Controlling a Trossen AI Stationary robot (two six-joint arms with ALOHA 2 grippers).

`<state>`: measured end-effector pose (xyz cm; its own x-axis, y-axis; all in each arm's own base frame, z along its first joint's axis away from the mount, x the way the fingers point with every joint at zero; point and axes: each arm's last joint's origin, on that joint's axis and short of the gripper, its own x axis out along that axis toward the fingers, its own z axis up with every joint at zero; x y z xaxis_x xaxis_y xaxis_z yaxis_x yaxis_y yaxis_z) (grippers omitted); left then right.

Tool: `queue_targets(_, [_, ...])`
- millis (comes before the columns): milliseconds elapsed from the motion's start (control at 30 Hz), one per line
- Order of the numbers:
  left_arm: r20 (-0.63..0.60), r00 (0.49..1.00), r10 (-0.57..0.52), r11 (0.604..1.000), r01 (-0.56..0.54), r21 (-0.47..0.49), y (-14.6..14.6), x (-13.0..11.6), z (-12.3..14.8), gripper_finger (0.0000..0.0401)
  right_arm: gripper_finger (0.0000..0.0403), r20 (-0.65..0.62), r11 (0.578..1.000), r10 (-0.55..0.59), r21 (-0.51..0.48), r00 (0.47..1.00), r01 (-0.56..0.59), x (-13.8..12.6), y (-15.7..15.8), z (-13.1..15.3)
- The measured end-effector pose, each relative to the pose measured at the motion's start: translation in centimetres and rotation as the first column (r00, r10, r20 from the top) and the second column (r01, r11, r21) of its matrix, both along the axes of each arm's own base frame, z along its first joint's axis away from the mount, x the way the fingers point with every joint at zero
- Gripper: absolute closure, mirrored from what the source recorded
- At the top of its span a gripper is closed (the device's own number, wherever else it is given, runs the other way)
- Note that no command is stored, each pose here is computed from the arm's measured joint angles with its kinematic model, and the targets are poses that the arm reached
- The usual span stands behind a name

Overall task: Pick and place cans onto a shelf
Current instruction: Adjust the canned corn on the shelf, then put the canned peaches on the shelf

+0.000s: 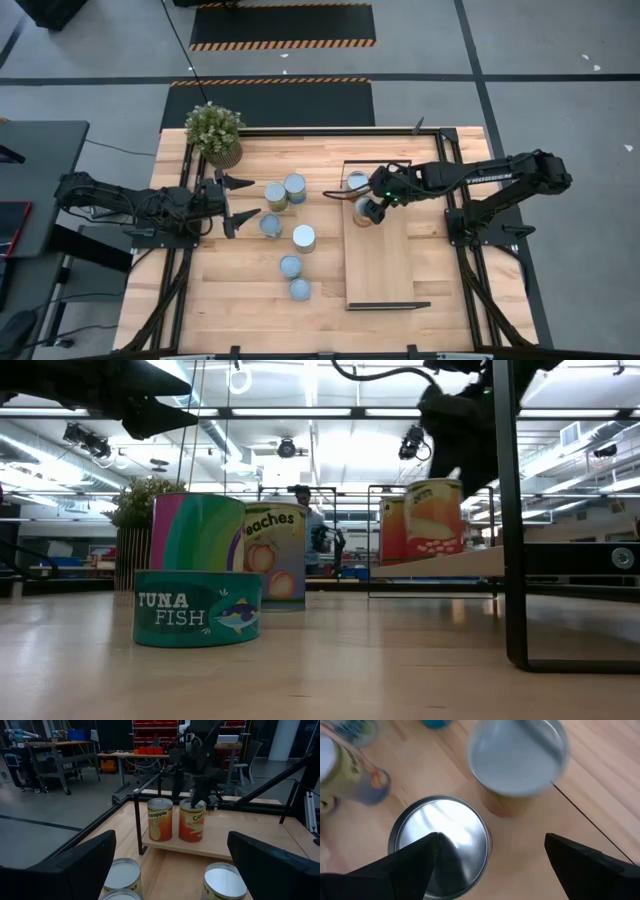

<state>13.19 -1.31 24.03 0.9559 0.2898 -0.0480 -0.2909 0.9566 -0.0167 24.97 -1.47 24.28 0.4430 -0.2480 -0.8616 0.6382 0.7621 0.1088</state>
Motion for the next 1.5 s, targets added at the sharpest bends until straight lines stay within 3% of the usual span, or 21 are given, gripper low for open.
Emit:
queue_targets(267, [-0.004,1.000,0.001,1.000,-0.001,-0.021,0.0,0.0,-0.1,0.0012,0.0029,0.005,1.000,0.004,-0.017,1.000,-0.004,0.6,0.1,1.4])
queue_targets(467, [-0.006,1.000,0.001,1.000,-0.001,-0.014,0.0,0.0,-0.1,0.0012,0.0029,0.013,0.991,-0.007,-0.130,1.000,0.008,0.6,0.6,4.5])
queue_targets(600, [-0.005,1.000,0.000,1.000,-0.001,-0.014,0.0,0.0,-0.1,0.0012,0.0029,0.078,0.986,0.042,-0.165,0.996,-0.029,1.4,0.8,6.2])
queue_targets(767, [-0.004,1.000,0.001,1.000,-0.001,-0.018,0.0,0.0,-0.1,0.0012,0.0029,0.121,0.965,0.164,-0.227,0.979,-0.134,3.7,1.9,5.9])
queue_targets(1067, [-0.006,1.000,0.001,1.000,-0.001,-0.017,0.0,0.0,-0.1,0.0012,0.0029,0.091,0.896,0.328,-0.346,0.940,-0.279,8.2,2.8,4.2])
queue_targets(1300, [-0.010,1.000,0.001,1.000,-0.001,-0.018,0.0,0.0,-0.2,0.0012,0.0029,0.026,0.832,0.472,-0.343,0.881,-0.435,13.3,3.3,4.5])
queue_targets(1500, [-0.032,0.999,0.002,1.000,-0.002,-0.019,0.0,0.0,-0.4,0.0012,0.0029,-0.072,0.718,0.632,-0.321,0.772,-0.618,17.0,4.8,3.3])
